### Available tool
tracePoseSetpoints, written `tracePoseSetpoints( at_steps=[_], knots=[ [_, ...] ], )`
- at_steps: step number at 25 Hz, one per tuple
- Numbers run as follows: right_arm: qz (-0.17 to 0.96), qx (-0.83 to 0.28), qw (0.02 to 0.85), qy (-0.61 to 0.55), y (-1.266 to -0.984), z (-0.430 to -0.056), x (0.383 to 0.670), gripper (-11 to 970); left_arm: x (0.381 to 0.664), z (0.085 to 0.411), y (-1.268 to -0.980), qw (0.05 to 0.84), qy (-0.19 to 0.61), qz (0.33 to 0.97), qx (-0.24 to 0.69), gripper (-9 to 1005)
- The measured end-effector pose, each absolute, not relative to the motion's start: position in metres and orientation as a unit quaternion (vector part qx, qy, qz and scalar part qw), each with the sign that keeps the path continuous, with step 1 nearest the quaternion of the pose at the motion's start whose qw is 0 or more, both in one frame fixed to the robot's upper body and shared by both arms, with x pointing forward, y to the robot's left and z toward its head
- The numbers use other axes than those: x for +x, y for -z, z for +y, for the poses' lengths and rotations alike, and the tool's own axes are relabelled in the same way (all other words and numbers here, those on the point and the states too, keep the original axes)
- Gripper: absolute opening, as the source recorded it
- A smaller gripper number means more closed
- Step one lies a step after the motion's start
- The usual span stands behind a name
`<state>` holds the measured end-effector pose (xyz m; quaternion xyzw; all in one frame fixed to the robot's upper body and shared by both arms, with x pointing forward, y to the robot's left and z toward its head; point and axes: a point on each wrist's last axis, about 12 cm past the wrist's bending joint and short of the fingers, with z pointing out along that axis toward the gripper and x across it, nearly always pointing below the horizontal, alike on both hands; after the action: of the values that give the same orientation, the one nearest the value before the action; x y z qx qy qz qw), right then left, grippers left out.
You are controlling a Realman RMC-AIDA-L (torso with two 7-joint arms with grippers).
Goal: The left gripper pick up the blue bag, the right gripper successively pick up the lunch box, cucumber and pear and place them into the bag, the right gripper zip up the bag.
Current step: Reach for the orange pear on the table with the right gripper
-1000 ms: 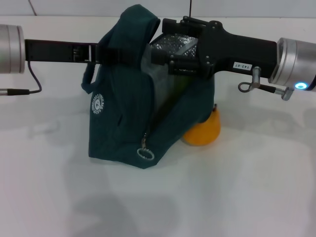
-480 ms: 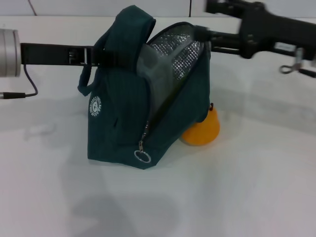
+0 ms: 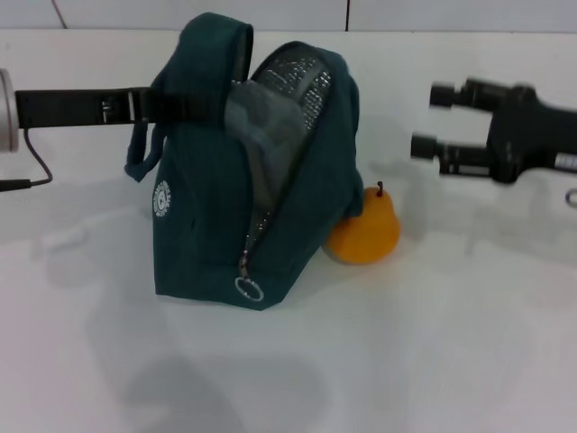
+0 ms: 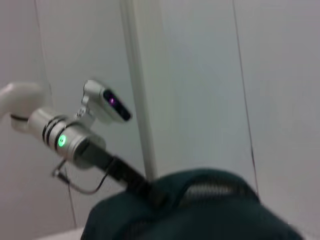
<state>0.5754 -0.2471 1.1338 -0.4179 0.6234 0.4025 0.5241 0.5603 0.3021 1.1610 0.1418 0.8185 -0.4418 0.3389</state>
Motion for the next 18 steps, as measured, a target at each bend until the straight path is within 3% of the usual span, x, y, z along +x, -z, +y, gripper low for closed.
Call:
tracePoseSetpoints(
  at_steps=[18],
  knots=[
    [0.649, -0.420, 0.520, -0.363, -1.086, -0.228, 0.558, 768, 0.562, 0.313, -1.140, 0.356, 0.419, 0.829, 0.105, 45]
  ],
)
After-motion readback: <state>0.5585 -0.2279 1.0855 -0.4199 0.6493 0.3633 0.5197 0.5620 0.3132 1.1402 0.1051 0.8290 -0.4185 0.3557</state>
